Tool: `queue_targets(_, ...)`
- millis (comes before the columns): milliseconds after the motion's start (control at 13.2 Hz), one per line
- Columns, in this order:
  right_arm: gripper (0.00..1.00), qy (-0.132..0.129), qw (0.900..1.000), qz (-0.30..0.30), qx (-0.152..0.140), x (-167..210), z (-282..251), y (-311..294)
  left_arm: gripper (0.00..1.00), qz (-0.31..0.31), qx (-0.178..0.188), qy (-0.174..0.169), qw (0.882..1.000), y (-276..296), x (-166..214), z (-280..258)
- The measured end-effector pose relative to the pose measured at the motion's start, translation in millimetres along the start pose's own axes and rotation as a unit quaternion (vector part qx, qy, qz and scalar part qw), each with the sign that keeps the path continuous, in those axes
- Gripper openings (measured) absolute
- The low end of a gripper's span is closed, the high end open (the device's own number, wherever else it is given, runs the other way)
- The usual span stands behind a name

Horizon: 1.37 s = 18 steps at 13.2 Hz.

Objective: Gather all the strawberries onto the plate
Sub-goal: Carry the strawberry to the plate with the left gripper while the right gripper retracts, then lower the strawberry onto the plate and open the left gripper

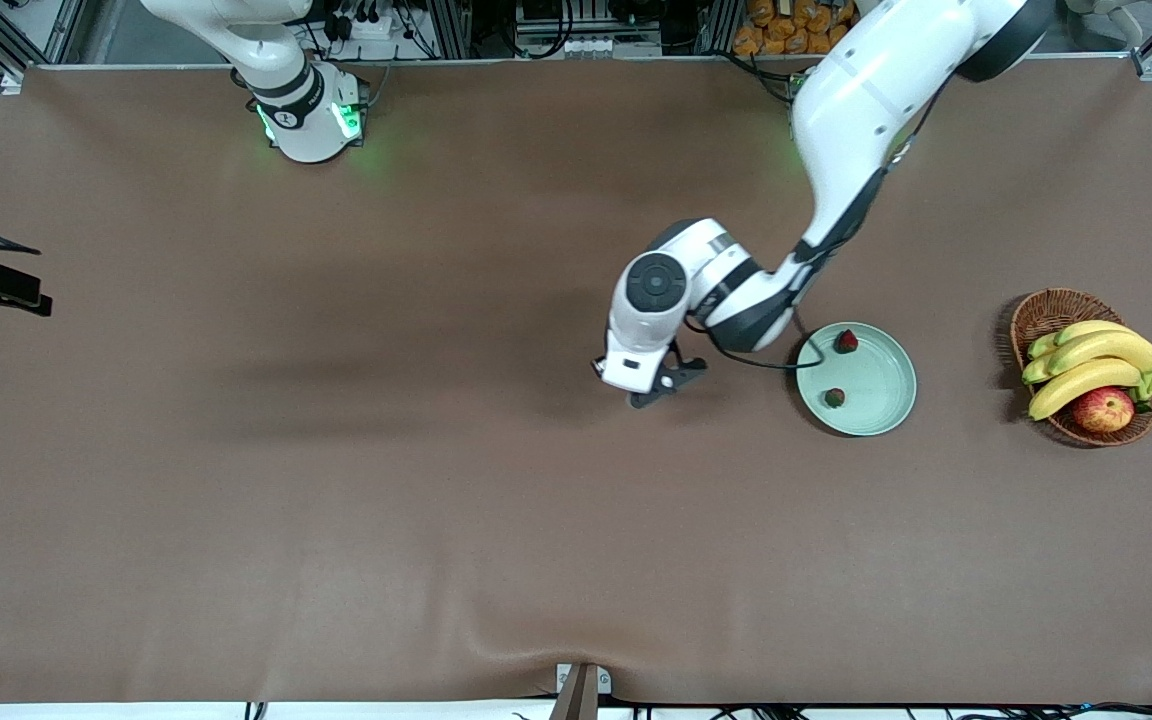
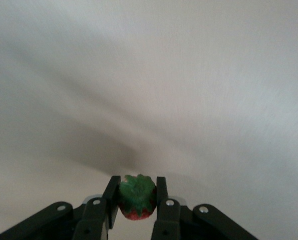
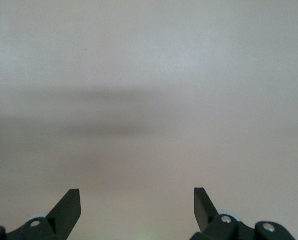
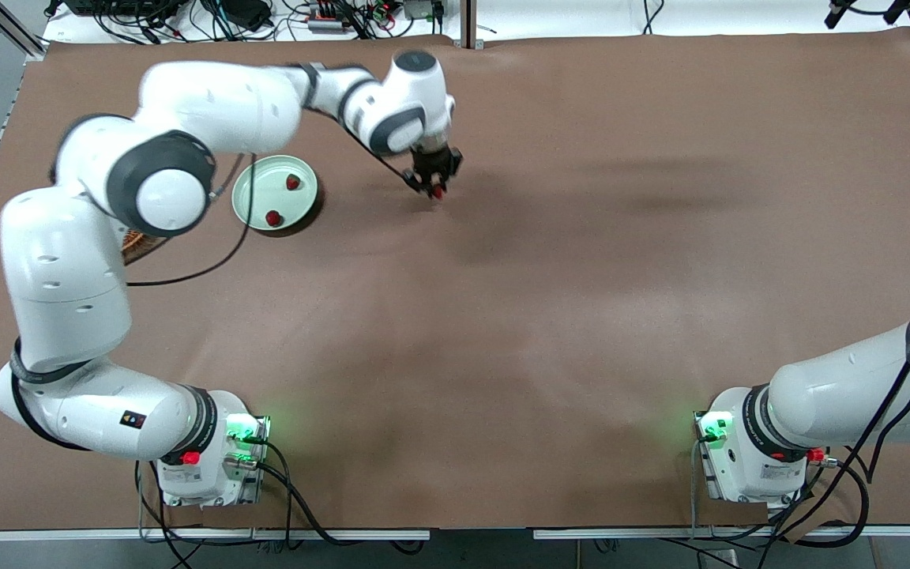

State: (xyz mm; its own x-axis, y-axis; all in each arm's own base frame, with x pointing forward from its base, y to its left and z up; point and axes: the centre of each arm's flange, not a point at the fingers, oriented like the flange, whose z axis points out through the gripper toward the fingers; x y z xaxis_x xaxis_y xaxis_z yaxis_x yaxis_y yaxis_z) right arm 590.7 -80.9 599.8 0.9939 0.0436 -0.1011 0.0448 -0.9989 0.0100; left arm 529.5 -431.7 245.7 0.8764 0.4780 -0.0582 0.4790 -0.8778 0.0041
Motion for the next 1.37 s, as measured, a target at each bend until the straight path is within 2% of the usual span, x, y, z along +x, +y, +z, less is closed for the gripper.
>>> queue_targets(228, 1.0, -0.012, 1.0, 0.018, 0.016, -7.8, -8.0, -14.1, 0.33, 0.014, 0.024, 0.013, 1.0, -41.8, 52.7, -89.1)
queue_targets(380, 1.0, -0.018, 0.999, 0.026, 0.02, -11.1, -10.7, -21.2, 0.33, 0.039, 0.048, -0.013, 0.998, -91.7, 99.1, -124.9)
queue_targets(532, 1.0, -0.039, 0.999, 0.027, 0.026, -17.7, -10.4, -26.9, 0.33, 0.064, 0.05, -0.047, 0.996, -154.2, 152.6, -135.6)
queue_targets(684, 1.0, -0.042, 0.998, 0.027, 0.029, -21.2, -12.9, -29.6, 0.33, 0.094, 0.046, -0.076, 0.992, -218.4, 196.3, -121.5)
queue_targets(836, 1.0, -0.041, 0.998, 0.027, 0.028, -22.5, -14.9, -29.6, 0.33, 0.121, 0.036, -0.087, 0.988, -257.0, 215.9, -92.6)
queue_targets(1064, 1.0, -0.04, 0.998, 0.031, 0.028, -23.1, -15.2, -26.4, 0.33, 0.164, 0.04, -0.063, 0.984, -276.0, 212.1, -30.6)
queue_targets(1292, 1.0, -0.038, 0.998, 0.031, 0.028, -24.2, -17.2, -25.7, 0.33, 0.183, 0.036, -0.06, 0.981, -284.4, 214.1, 3.7)
queue_targets(1368, 1.0, -0.036, 0.998, 0.032, 0.027, -25.2, -19.0, -25.2, 0.4, 0.184, 0.035, -0.057, 0.981, -287.4, 217.1, 6.3)
